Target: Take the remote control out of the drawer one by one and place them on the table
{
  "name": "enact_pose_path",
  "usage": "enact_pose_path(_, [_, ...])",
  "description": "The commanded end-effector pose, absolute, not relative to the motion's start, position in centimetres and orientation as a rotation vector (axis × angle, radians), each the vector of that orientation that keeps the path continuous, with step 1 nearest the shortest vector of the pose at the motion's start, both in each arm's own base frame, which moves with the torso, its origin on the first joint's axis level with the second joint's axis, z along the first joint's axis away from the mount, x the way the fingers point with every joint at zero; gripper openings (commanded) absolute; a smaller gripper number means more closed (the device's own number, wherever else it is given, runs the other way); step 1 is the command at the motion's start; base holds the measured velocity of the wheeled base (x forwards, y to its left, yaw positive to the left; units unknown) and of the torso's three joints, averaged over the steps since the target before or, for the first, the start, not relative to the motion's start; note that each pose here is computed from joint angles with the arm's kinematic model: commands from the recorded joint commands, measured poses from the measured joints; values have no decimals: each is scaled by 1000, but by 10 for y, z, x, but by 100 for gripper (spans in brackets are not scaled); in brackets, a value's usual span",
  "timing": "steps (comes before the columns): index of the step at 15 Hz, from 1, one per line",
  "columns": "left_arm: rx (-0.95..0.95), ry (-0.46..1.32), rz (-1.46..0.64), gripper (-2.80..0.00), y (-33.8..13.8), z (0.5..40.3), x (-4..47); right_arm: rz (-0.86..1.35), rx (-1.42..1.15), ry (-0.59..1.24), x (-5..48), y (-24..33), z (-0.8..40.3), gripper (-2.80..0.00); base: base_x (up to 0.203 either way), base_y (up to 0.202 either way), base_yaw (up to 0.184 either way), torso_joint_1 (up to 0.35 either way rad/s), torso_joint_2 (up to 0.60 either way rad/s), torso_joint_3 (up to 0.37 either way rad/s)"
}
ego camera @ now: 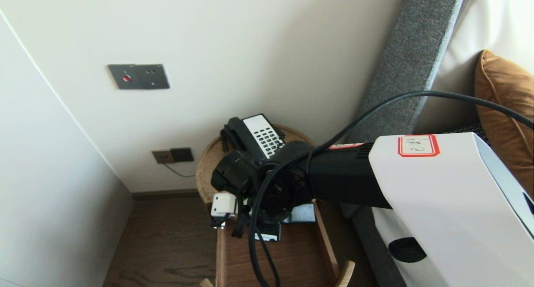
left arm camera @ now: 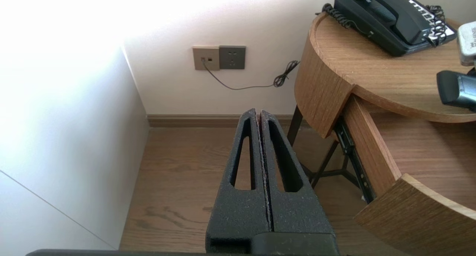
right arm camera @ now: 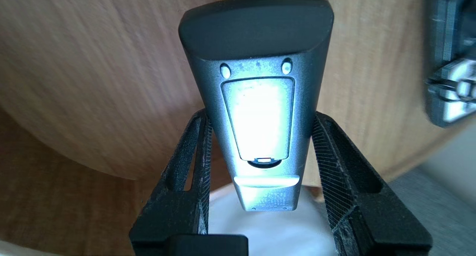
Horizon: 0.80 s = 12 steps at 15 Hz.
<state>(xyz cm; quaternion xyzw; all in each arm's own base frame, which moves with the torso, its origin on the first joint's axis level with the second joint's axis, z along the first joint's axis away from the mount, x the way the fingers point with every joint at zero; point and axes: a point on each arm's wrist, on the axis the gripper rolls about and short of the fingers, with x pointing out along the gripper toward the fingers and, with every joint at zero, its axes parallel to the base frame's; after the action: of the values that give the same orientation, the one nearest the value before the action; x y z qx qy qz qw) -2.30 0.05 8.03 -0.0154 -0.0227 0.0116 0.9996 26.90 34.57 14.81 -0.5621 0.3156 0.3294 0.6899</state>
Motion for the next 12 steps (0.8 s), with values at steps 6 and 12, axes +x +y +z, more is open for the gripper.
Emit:
enact_pose_path(6, [-31, -45, 24, -280, 1, 80, -23, 715, -1330, 660, 265, 346, 156, -280, 0, 0, 0, 0, 0, 0])
enact_pose_path(12, [-31, -48, 22, -280, 1, 81, -23, 706, -1341, 621, 272, 356, 144, -280, 0, 0, 0, 0, 0, 0])
